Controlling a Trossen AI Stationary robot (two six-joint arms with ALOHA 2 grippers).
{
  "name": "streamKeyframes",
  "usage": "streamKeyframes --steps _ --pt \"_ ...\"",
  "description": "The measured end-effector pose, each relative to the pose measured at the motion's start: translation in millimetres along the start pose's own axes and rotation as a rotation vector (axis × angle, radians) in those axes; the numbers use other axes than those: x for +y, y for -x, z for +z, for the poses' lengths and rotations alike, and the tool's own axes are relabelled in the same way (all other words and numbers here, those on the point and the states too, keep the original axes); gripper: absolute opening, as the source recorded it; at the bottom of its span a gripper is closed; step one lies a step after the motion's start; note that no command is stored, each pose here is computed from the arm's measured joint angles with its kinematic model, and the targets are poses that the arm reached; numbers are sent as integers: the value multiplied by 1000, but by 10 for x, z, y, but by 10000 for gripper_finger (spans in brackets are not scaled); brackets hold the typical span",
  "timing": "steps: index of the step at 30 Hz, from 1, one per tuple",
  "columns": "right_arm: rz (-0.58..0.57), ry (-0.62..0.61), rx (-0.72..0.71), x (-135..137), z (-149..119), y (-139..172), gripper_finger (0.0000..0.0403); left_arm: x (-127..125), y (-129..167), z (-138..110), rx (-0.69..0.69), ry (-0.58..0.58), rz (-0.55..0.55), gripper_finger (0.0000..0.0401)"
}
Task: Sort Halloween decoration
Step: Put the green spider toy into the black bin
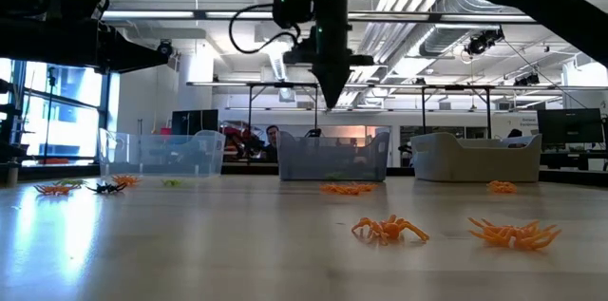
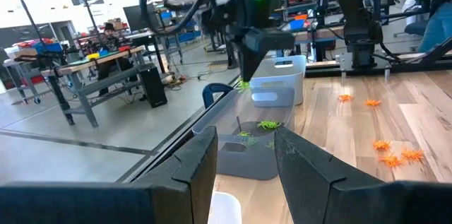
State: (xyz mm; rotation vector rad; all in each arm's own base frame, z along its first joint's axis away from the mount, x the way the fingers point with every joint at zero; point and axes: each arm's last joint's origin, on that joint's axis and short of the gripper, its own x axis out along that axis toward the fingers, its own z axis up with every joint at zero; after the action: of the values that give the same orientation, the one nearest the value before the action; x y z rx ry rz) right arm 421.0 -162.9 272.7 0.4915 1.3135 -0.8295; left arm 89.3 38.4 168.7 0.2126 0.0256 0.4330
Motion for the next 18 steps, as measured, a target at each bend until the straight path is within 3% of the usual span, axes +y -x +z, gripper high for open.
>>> streamKeyframes --steps 6,18 --pt "-29 43 43 -79 9 -165 10 0 0 0 0 0 0 131" --pt "-50 37 84 -18 -64 -391 106 0 0 0 1 0 0 131"
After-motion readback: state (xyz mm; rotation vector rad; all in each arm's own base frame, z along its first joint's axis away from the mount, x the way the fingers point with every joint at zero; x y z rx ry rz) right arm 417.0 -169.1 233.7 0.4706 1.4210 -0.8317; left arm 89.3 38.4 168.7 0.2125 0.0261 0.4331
